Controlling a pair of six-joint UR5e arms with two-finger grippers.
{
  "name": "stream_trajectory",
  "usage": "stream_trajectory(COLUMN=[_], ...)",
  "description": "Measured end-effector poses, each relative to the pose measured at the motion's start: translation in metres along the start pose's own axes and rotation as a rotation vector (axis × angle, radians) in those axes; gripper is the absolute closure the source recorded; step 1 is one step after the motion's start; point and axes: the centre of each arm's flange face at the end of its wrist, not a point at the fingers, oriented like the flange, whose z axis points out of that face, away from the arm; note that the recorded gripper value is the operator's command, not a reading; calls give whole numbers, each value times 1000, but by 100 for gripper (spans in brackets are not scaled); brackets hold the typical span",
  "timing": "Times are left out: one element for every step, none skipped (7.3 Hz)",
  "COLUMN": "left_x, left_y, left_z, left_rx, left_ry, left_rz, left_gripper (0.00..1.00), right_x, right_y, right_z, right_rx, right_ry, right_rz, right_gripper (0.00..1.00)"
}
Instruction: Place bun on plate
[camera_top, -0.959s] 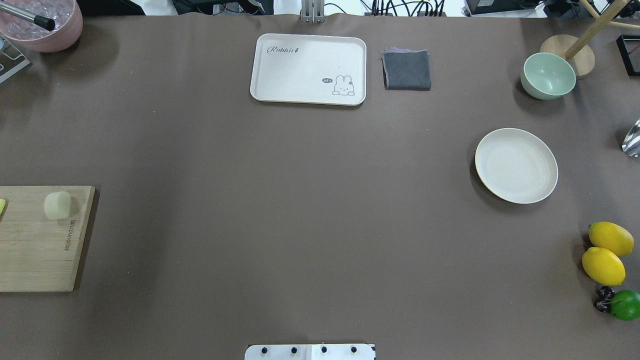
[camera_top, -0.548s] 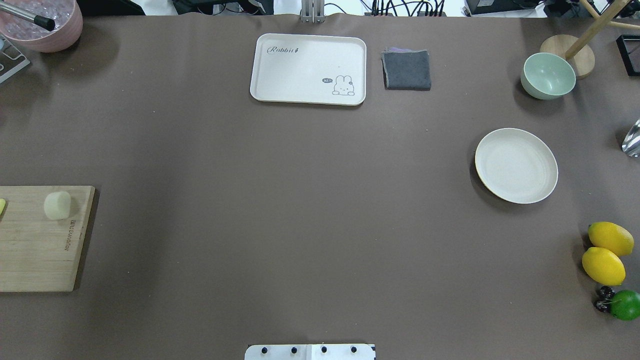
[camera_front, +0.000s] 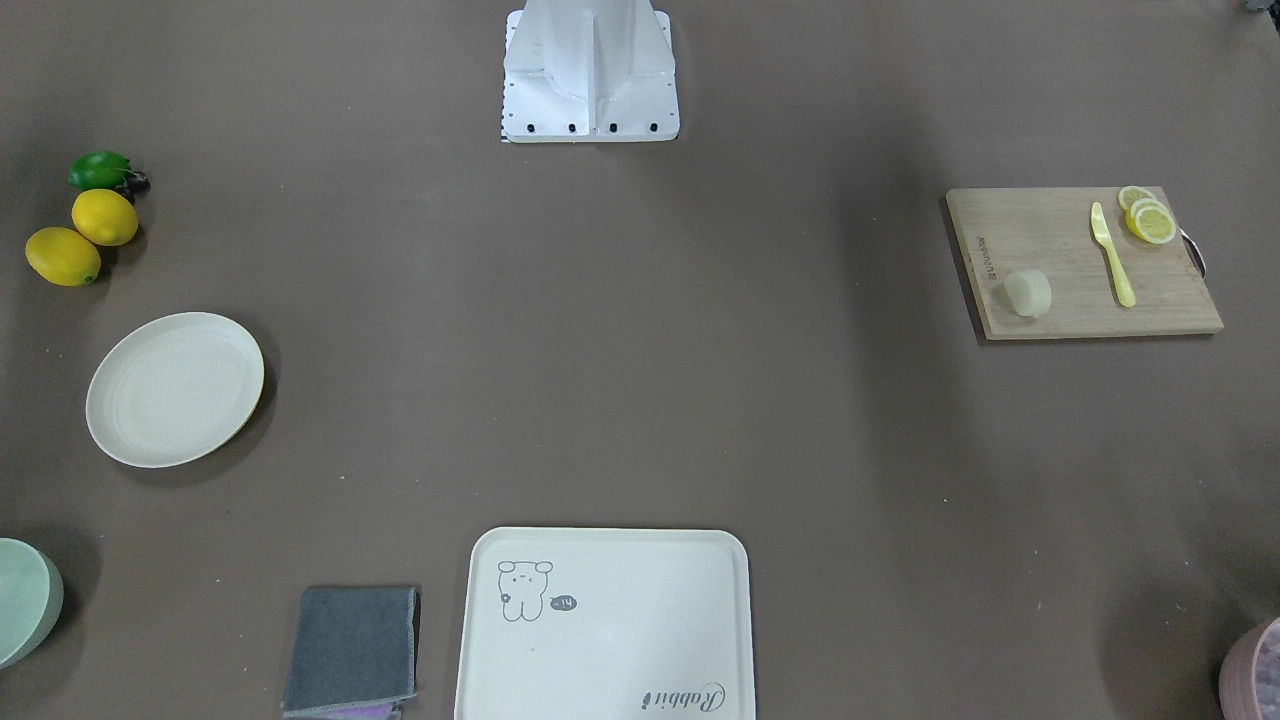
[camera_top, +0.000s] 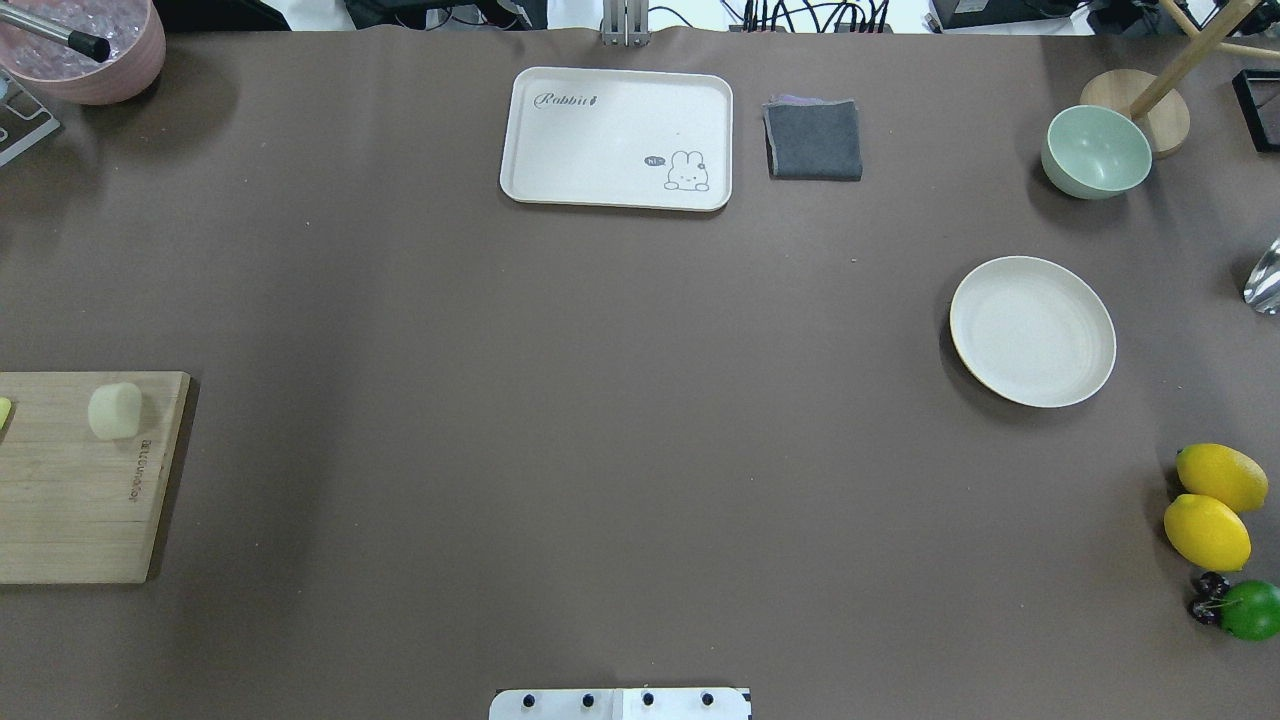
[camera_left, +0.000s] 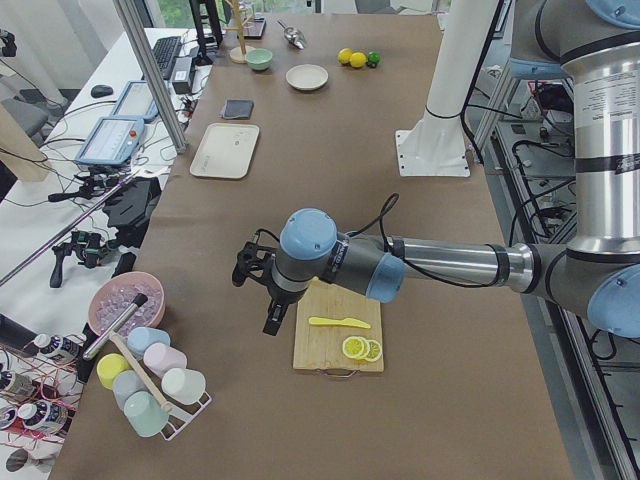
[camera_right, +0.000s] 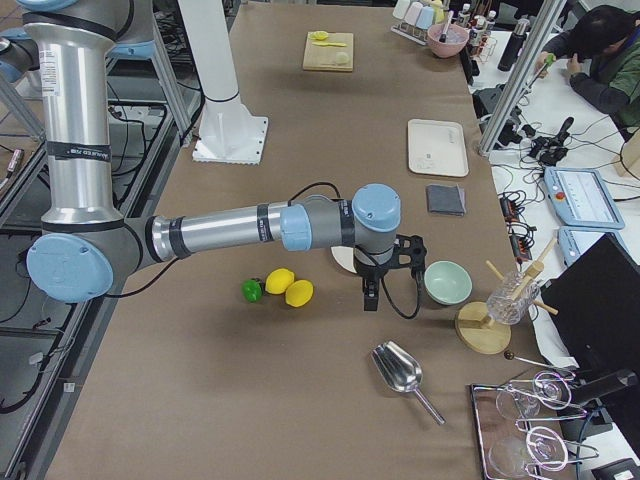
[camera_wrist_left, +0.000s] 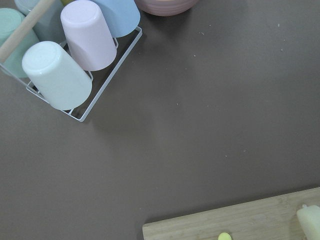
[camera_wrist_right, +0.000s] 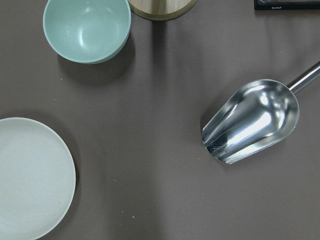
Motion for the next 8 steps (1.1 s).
stream_trajectory(left_x=[-7,-10,-10,-10,-9,-8,-7,-3], left_y=[2,4,5,5,5,5,6,5], left_z=[7,10,11,10,10,10,12,14], left_rx=[5,6,11,19,24,25,21,16], left_ry=[1,2,1,-2,-2,1,9,19], left_rz=[6,8,14,24,28,27,21,11], left_gripper=[2,2,2,2,2,2,2,2], right_x=[0,0,-1,-2,-4,-6,-9,-13], right_y=[0,0,0,0,0,0,0,-2], right_z=[1,2,3,6,8,8,8,8], right_rx=[-1,-3,-6,-11,-15,-17,-16,-15], right_ry=[-2,-2,-2,-2,-2,-4,-7,-12], right_rz=[-1,-2,-5,-8,-12,-15,-19,-26], right_gripper=[0,0,0,0,0,0,0,0])
